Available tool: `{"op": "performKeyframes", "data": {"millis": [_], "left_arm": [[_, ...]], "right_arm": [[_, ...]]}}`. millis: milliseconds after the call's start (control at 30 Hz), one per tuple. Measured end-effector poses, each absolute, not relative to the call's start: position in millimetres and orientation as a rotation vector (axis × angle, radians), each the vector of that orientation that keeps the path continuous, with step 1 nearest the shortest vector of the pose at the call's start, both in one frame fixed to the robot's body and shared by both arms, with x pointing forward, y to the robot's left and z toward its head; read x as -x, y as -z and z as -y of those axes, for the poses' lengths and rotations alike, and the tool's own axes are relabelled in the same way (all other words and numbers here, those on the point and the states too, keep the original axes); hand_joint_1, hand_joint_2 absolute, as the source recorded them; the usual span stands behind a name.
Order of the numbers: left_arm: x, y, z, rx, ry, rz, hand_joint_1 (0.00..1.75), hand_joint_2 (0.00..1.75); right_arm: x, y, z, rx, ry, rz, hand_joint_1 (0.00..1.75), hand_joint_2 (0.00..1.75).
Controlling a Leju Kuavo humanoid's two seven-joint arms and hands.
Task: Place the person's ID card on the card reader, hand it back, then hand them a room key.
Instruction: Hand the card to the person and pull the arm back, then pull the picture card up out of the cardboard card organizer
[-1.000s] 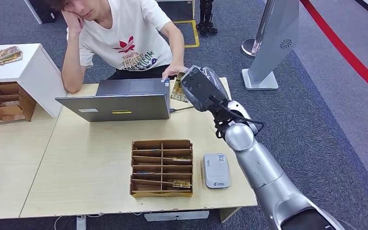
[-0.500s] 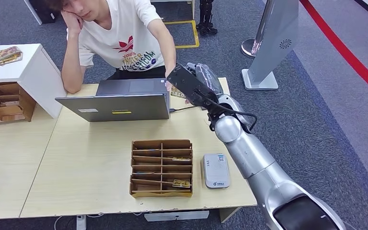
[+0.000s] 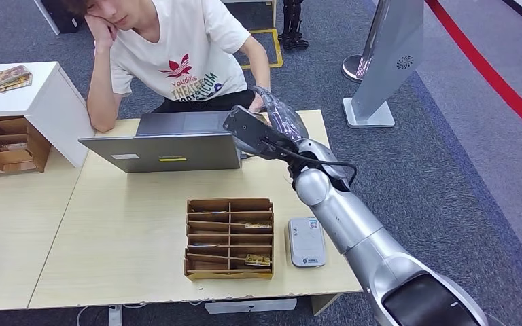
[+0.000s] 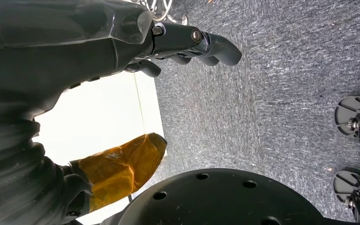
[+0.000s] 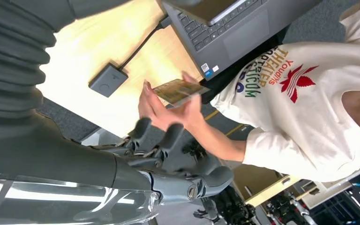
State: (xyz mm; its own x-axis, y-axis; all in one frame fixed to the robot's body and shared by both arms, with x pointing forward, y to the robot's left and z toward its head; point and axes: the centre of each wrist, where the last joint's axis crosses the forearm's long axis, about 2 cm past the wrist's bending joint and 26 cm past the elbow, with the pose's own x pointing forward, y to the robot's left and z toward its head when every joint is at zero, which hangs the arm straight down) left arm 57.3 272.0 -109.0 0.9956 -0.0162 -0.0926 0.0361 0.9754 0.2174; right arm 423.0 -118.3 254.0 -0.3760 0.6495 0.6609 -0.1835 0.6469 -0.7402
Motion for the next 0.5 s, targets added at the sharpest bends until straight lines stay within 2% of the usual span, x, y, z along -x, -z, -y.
{"op": "performKeyframes", "data": {"millis": [300,433,500], "left_arm": [[-57.1,109.0,-272.2,-0.222,0.029,-0.091,0.00,1.75],[-56.8,109.0,-272.4,-0.221,0.019,-0.092,0.00,1.75],[-56.4,109.1,-272.4,-0.219,0.010,-0.092,0.00,1.75]], "right_arm": [[-422.8,-250.1,117.5,0.367,-0.945,1.732,0.00,0.00],[-418.9,-246.3,116.2,0.283,-0.937,1.759,0.00,1.75],[-412.1,-242.1,114.2,0.223,-0.916,1.788,0.00,1.75]]}}
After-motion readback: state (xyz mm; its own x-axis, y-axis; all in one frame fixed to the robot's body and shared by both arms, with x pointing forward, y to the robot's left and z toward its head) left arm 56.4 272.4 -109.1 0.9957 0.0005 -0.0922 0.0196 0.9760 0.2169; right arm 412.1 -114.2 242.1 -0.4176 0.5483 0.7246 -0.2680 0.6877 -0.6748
